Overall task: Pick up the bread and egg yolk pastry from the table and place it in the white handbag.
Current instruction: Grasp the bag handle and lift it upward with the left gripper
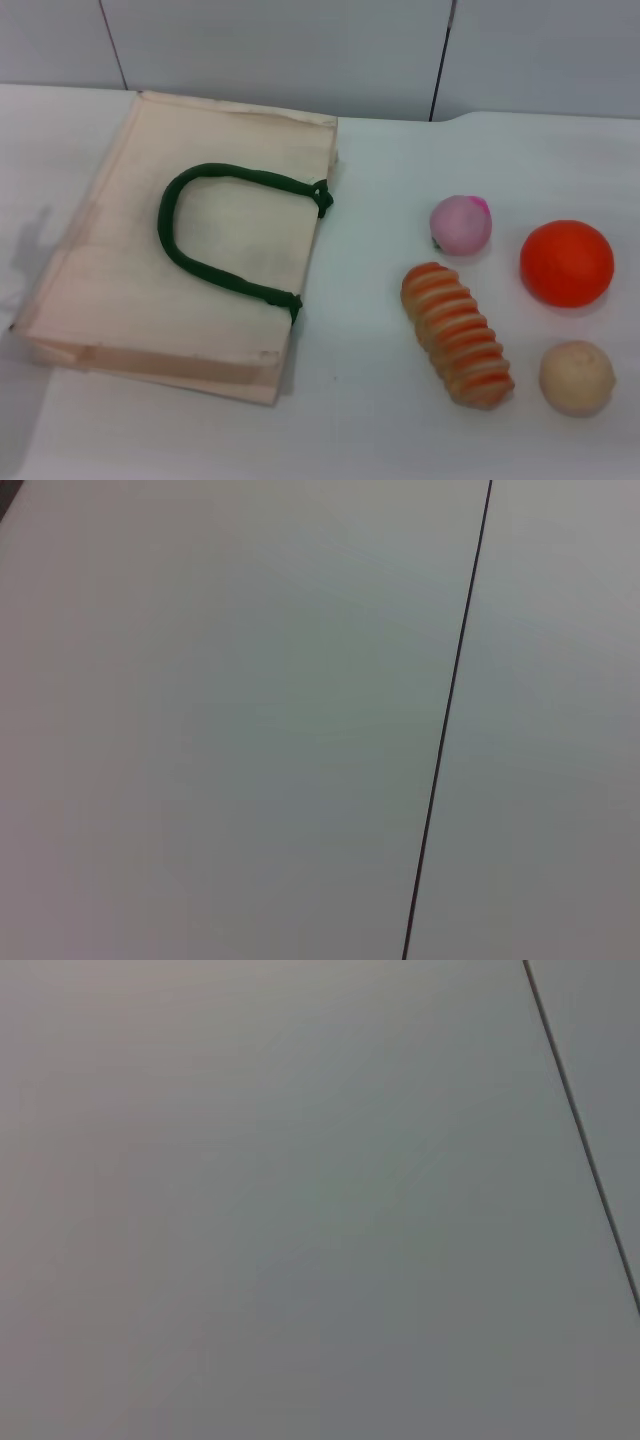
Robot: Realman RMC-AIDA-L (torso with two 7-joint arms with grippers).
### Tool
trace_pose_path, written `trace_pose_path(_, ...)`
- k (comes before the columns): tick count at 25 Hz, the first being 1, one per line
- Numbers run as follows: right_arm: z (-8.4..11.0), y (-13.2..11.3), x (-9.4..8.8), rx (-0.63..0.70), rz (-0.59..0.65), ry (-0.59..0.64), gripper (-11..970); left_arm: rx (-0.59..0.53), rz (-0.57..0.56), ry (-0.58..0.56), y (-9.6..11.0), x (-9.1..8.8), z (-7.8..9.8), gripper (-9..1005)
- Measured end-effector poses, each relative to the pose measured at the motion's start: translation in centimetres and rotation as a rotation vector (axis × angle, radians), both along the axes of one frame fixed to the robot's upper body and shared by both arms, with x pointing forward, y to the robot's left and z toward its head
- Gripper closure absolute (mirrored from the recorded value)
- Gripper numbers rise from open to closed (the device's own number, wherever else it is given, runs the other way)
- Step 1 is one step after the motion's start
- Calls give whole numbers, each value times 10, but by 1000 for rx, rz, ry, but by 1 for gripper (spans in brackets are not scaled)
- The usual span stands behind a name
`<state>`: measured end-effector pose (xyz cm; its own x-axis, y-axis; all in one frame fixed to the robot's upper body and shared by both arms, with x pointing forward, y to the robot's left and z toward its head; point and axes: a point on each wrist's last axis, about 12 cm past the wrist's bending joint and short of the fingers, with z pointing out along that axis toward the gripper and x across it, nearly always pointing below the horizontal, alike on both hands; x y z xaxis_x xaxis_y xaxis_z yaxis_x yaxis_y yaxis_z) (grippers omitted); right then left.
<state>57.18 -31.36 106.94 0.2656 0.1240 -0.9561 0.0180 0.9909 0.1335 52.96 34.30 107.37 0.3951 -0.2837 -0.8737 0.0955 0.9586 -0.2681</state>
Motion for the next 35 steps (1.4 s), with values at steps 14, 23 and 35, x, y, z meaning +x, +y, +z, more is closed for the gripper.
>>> trace_pose_path(14, 0, -1, 0, 5, -8, -1, 74, -11, -7, 5, -1, 1, 0, 193)
trace_pose_path(23, -1, -7, -2, 0, -20, 7, 73, -114, -222, 91, -13, 16, 0, 208)
trace_pose_path(35, -1, -8, -2, -2, -22, 8, 73, -309, -604, 373, 2, 44, 25, 229)
